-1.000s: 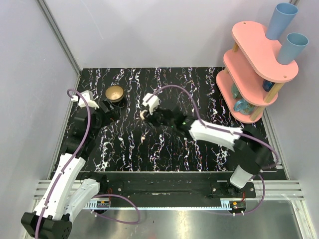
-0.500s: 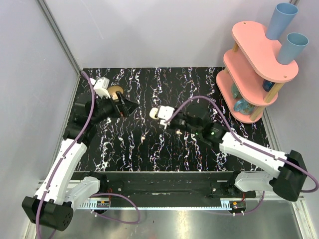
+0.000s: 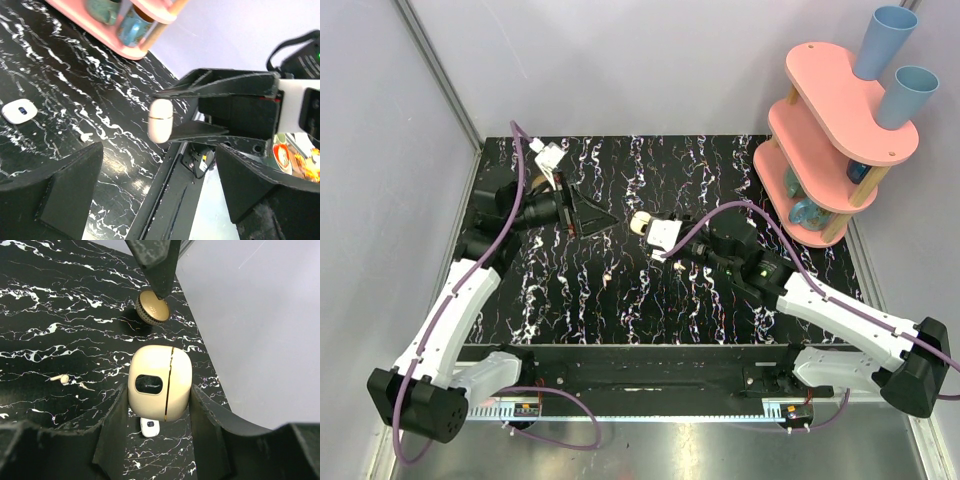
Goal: Insert the wireless bluetooth earbuds into the charging case
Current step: Pass from the right arm to the left
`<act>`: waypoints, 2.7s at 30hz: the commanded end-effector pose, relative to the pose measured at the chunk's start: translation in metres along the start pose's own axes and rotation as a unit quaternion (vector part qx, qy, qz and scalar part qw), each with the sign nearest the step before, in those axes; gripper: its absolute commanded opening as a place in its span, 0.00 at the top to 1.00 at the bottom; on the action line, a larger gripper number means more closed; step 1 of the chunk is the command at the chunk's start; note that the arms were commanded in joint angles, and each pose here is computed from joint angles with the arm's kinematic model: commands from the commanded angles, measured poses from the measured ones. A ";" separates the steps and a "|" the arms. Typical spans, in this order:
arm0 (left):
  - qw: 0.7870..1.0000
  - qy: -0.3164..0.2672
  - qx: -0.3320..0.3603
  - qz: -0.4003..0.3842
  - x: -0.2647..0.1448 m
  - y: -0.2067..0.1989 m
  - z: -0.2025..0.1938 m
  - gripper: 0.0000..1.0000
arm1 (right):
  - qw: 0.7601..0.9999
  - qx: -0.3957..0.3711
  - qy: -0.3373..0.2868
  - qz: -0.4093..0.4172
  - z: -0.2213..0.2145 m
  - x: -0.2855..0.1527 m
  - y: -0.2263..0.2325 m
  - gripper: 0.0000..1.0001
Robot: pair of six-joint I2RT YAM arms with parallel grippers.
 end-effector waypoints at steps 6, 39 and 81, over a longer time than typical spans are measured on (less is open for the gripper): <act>0.992 0.039 0.077 -0.090 0.010 -0.030 -0.005 0.06 | 0.999 -0.001 -0.038 -0.031 0.024 -0.013 -0.019 1.00; 0.991 0.047 0.069 -0.105 0.060 -0.033 -0.004 0.50 | 0.997 0.012 -0.060 -0.041 0.032 -0.020 -0.022 1.00; 0.992 0.073 0.044 -0.091 0.071 -0.019 -0.021 0.48 | 0.996 0.017 -0.061 -0.056 0.030 -0.018 -0.023 0.99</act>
Point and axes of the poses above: each gripper's point midway between its finger pads, its own x axis out along the fingers, its own y axis along the line the jaws close on, z = x × y, the point moved 5 cm from there along -x, back along the fingers, and after that the axes turned 10 degrees about -x, right-handed, at the moved point
